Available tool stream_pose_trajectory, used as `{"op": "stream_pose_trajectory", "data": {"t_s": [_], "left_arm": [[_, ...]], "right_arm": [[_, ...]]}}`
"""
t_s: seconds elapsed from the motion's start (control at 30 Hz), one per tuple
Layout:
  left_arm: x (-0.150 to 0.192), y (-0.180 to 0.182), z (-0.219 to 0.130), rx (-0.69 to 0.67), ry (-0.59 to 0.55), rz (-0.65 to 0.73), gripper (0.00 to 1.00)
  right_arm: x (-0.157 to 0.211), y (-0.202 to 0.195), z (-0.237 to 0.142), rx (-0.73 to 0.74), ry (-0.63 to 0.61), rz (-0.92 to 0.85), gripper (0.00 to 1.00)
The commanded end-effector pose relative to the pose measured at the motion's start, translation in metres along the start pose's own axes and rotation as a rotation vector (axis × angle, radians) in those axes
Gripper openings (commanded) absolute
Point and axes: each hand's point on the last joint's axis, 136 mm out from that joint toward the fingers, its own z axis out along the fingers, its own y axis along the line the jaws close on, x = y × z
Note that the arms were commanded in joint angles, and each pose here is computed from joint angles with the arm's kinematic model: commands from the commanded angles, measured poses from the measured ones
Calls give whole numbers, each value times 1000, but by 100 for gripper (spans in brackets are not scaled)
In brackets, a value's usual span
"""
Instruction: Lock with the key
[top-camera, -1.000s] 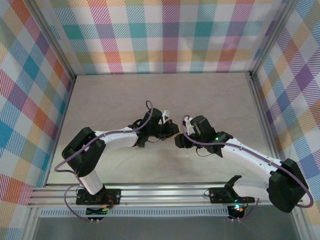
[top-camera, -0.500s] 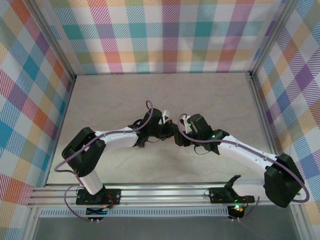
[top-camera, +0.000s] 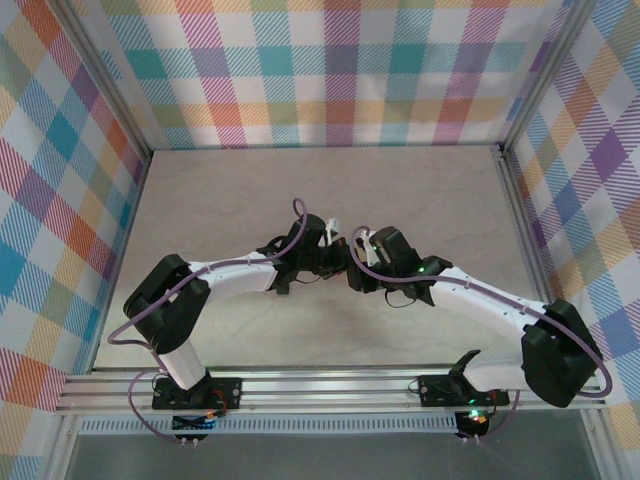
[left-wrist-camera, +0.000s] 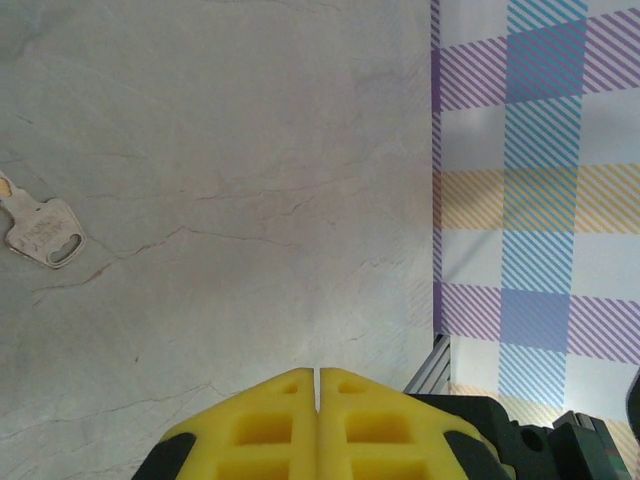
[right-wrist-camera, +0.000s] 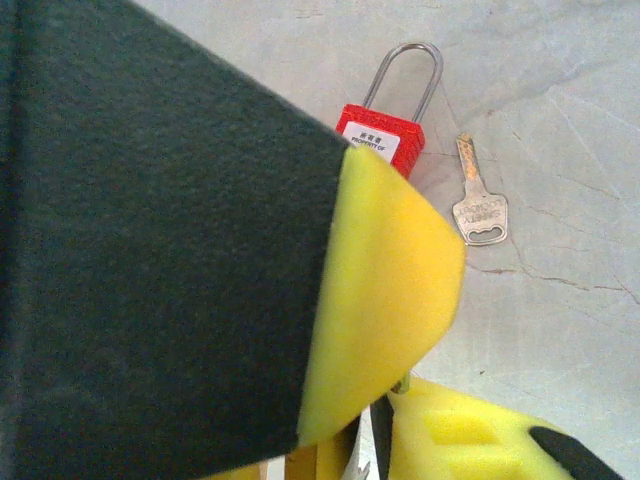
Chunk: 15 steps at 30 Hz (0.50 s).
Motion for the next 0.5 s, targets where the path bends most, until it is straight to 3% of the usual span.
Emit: {"op": "stream_pose_trajectory", "data": {"t_s": [0.0,0.47], "left_arm": [[-5,-21,-7,33,-20,43,0],[-5,-17,-8,8,-21,60,0]], "right_arm": [[-10,7,-4,-11,-21,-9,30],[-6,2,-5,17,-10,-14,25]]}}
